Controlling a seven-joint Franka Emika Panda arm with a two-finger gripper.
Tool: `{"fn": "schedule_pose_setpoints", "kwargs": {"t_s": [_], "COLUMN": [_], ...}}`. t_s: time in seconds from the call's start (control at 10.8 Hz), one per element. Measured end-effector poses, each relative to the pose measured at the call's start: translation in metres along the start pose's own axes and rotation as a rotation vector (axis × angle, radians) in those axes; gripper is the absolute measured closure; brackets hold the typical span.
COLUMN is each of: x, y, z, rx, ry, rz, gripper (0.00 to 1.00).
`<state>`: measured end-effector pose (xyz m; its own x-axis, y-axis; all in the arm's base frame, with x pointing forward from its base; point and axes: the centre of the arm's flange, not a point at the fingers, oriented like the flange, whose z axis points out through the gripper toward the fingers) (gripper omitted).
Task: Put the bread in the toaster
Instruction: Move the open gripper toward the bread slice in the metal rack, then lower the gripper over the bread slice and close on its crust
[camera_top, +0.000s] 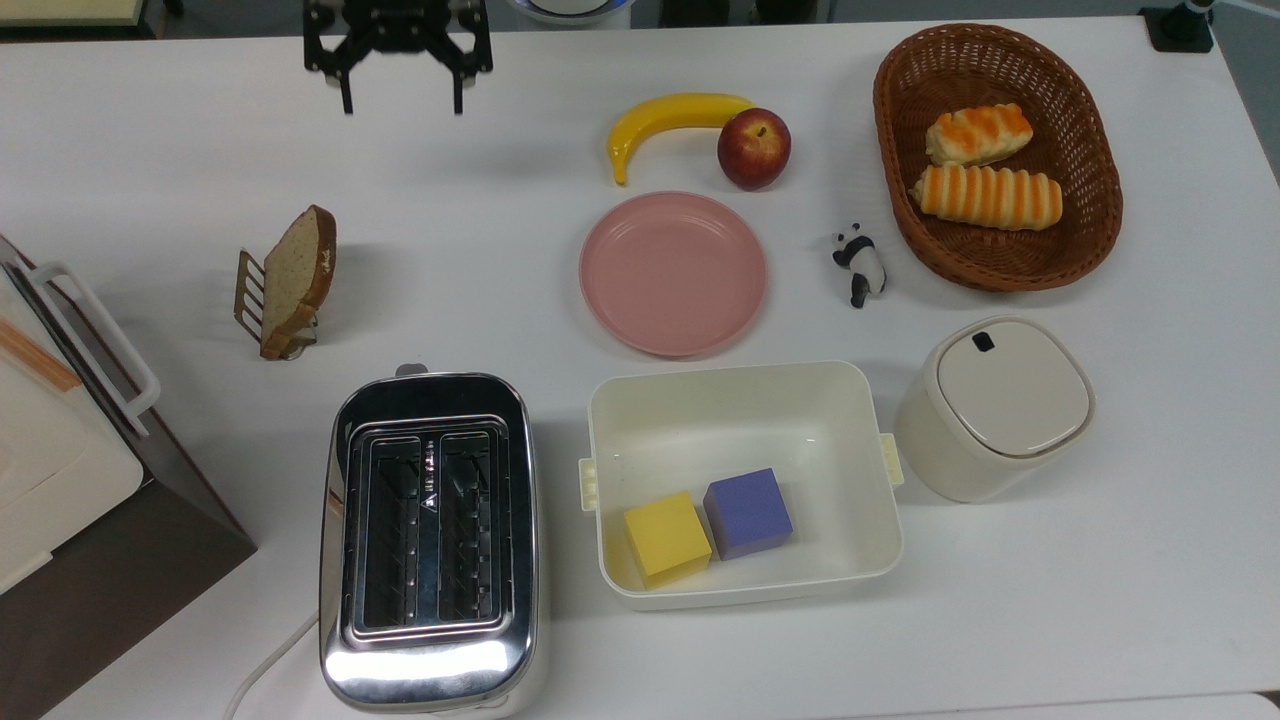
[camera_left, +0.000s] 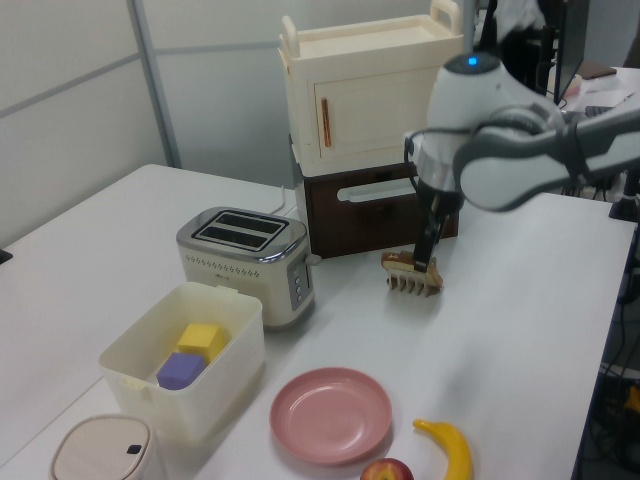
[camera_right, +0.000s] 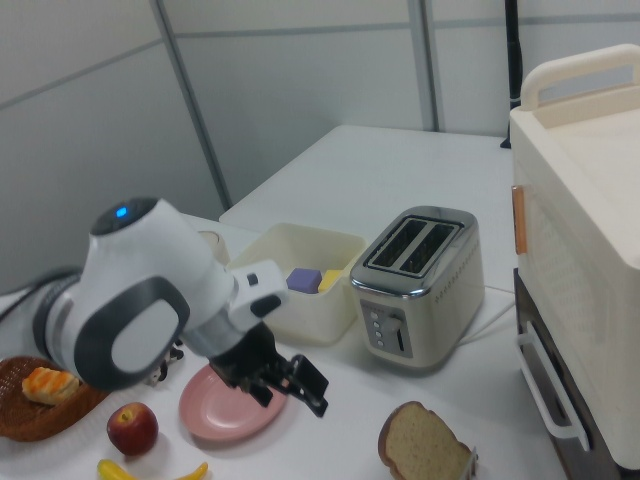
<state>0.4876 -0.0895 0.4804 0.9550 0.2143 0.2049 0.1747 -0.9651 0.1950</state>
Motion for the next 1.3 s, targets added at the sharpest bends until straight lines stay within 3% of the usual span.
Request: {"fn": "schedule_pose_setpoints", "kwargs": {"t_s": [0.74, 1.2, 1.3], "x": [-0.018, -0.009, -0.006], "y": [0.049, 0.068, 0.069], "z": [0.107, 0.117, 0.117], "rx": [-0.110, -0.142, -0.145], "ry": [0.025, 0.033, 0.039], "rz": [0.019, 0.030, 0.029], "gripper": [0.09, 0.41, 0.44]}}
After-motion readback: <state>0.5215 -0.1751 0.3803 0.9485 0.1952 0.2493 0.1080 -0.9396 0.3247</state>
